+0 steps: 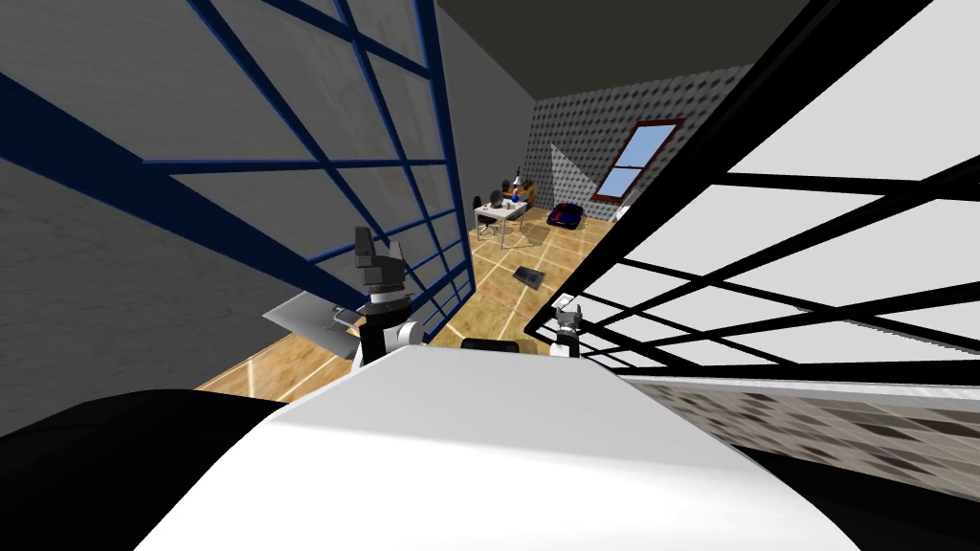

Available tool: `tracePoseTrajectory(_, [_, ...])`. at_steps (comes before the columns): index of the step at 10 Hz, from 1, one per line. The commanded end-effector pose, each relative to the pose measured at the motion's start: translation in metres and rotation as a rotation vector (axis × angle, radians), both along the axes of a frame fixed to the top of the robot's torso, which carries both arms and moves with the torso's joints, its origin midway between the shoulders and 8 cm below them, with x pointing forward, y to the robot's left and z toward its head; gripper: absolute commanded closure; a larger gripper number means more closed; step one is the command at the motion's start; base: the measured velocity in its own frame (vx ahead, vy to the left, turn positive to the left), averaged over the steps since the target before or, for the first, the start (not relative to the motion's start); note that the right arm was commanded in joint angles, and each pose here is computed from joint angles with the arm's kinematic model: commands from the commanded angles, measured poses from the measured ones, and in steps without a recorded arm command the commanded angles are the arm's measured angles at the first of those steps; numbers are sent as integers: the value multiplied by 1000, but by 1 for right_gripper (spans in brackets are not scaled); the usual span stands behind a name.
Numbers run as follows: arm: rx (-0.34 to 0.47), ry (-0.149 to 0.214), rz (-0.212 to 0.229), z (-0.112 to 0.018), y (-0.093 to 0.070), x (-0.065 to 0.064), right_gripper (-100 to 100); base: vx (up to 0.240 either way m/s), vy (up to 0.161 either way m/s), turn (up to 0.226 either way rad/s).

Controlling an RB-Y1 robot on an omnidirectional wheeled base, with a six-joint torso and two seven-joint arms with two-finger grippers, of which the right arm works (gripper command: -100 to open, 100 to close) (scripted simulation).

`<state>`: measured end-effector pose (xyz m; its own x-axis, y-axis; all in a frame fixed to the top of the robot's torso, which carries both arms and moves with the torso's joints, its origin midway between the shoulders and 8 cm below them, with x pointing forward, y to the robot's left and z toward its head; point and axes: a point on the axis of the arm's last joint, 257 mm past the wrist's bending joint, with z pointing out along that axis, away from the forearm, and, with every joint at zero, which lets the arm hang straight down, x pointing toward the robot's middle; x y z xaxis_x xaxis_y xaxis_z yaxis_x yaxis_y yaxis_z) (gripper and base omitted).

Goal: Pull the door open

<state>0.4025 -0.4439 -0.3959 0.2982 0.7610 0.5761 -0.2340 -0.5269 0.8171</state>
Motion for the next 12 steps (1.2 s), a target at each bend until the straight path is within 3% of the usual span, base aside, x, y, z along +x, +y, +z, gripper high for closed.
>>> tracePoseTrajectory(1, [39,-16,-2,0,1,1,-100,-52,-7,14])
tracePoseTrajectory(6, [234,-99,-18,0,9,7,-100,-66,-5,38])
tracePoseTrajectory(12, [412,-176,-30,0,15,11,-100,-56,-3,27])
